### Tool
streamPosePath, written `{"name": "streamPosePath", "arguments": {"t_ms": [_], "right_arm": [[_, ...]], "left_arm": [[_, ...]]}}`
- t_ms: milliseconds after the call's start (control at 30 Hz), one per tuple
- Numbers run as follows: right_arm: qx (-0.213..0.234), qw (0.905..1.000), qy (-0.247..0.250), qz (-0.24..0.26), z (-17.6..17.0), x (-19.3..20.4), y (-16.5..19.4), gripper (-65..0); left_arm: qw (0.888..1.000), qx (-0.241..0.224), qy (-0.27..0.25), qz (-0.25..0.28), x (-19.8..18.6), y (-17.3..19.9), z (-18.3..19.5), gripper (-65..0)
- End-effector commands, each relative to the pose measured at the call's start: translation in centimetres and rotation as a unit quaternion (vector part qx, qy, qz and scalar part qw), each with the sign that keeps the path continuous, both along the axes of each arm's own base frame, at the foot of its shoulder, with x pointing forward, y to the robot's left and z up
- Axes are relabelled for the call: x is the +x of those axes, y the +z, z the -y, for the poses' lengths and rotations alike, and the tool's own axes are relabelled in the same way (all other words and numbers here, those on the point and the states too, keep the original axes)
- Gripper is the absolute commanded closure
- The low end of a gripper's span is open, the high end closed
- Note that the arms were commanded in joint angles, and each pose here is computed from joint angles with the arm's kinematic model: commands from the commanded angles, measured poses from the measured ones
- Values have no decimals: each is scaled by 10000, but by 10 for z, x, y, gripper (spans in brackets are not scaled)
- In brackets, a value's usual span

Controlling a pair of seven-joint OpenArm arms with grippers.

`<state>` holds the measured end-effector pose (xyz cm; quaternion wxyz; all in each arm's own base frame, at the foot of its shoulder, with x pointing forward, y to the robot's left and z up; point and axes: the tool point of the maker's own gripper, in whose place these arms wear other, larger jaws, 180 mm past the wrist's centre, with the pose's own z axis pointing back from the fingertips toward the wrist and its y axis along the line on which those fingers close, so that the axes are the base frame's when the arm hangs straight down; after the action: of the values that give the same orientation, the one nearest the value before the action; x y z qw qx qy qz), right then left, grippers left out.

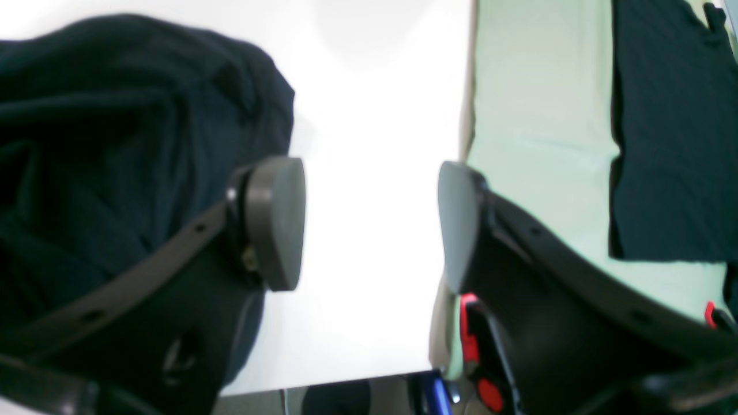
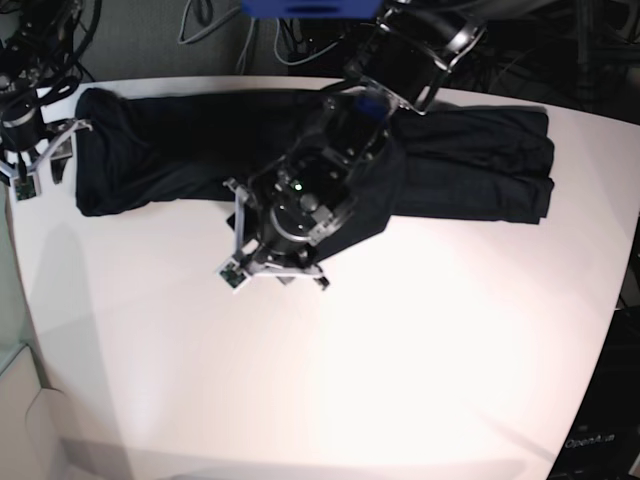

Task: Fold the T-shirt properly

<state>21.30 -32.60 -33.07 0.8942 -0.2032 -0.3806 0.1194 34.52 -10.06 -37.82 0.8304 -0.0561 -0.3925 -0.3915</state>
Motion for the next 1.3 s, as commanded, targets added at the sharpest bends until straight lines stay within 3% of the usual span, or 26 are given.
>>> {"name": "streamPosePath", "arguments": {"t_ms": [0, 267, 433, 733, 933, 1267], "right_arm": [[-99, 9998, 40, 190, 3, 5, 12, -366], [-2, 9998, 23, 210, -2, 5, 9, -366], [18, 9998, 32, 209, -4, 5, 8, -366], [18, 9998, 32, 209, -4, 5, 8, -366], [18, 9998, 32, 201, -4, 5, 8, -366], [21, 9998, 42, 207, -4, 5, 8, -366]], "left_arm": [[9999, -67, 32, 136, 9, 8, 3, -262], [9991, 97, -5, -406, -16, -40, 0, -262], [9991, 77, -5, -420, -19, -40, 0, -262], [9997, -228, -7, -56, -12, -8, 8, -262], [9968, -682, -6, -409, -19, -10, 19, -262], [9961, -667, -6, -586, -21, -36, 19, -262]]}}
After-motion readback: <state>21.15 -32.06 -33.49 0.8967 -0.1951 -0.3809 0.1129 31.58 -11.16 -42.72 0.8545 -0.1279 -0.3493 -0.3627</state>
